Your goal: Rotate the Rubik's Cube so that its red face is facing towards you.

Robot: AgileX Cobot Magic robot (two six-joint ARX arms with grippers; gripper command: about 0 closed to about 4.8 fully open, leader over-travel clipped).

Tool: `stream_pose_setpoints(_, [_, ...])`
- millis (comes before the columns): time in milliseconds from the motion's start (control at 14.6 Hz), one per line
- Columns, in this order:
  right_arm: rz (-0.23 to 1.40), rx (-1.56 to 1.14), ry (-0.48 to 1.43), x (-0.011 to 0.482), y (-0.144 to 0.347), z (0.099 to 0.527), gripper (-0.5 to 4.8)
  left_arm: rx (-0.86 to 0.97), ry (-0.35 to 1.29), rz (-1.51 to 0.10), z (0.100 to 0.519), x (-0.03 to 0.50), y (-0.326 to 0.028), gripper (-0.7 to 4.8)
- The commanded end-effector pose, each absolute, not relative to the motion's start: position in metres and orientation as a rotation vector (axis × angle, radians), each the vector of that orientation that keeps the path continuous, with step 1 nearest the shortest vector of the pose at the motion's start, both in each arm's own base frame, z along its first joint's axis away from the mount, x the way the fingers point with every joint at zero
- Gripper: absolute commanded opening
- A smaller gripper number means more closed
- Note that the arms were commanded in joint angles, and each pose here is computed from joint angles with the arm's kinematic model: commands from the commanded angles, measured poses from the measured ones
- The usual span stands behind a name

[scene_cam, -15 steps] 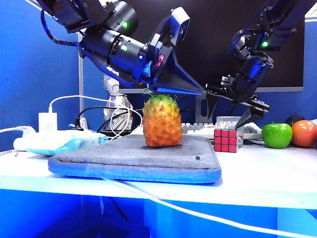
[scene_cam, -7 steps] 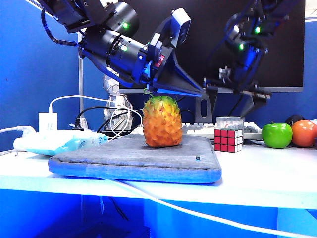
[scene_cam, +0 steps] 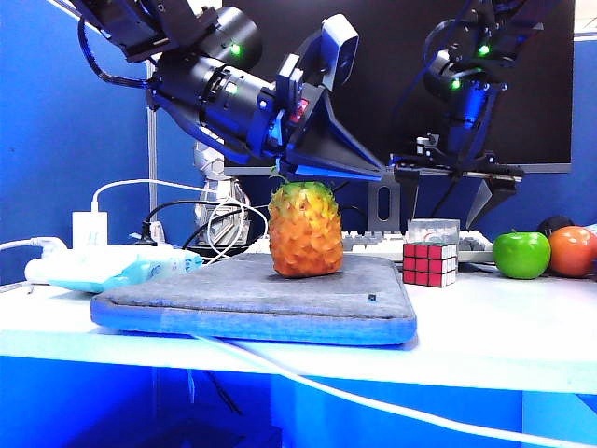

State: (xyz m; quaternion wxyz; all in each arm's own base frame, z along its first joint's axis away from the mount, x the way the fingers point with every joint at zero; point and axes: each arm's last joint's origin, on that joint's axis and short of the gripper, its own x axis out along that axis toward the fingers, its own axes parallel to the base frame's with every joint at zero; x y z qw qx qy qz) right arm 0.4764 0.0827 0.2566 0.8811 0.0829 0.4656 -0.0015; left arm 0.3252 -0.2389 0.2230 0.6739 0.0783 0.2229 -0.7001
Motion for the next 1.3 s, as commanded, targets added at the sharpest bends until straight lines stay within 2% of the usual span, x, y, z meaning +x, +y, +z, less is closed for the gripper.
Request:
stream_pose_setpoints(68, [0.008,0.198,0.933,0.480,0.084,0.260,4.79,0.149,0.516,-1.590,0.226,0.324,-0.239,0.50])
stream_pose_setpoints(274, [-0.008,0.232,0.984,0.487,0.084,0.238,4.79,0.141,0.532,-1.601,0.225,0.322,-0.240,0.50])
stream_pose_setpoints(821, [0.006,0.304,1.013,0.498,0.084,0.211,4.79,0.145,0.519,-1.601,0.226,0.322,-0.240,0.50])
stream_pose_setpoints(1231, [0.041,0.362,0.968,0.504,0.098,0.206,4.79,0.146,0.515,-1.602,0.226,0.322,-0.241,0.50])
stream_pose_setpoints(1299, [0.059,0.362,0.976,0.504,0.098,0.206,3.19,0.146,0.515,-1.602,0.226,0.322,-0.241,0.50])
